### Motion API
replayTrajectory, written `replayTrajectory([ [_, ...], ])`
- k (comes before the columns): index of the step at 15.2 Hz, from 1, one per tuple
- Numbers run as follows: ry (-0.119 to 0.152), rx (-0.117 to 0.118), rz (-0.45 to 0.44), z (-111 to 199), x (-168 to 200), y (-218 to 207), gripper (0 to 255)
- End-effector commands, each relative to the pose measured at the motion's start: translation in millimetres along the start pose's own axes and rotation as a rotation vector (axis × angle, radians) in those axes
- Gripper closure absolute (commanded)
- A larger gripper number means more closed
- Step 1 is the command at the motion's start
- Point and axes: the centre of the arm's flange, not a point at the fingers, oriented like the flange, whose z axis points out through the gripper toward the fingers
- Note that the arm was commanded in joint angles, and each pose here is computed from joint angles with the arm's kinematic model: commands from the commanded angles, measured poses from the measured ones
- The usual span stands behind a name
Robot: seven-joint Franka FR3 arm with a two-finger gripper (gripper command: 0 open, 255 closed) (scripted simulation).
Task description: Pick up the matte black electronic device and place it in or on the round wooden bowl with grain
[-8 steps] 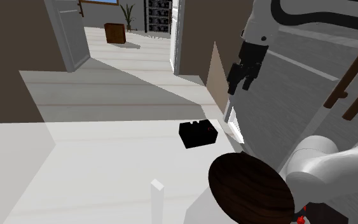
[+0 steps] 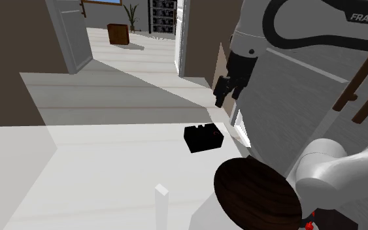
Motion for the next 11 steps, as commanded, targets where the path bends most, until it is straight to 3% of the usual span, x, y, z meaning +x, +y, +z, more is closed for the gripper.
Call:
replayTrajectory([
  [1, 0.03, -0.022, -0.02, 6.0, -2.7, -30.4, 0],
  [8, 0.129, -0.1, -0.092, 36.5, -5.1, -128.3, 0],
  [11, 0.14, -0.108, -0.099, 50.6, -4.0, -137.3, 0],
])
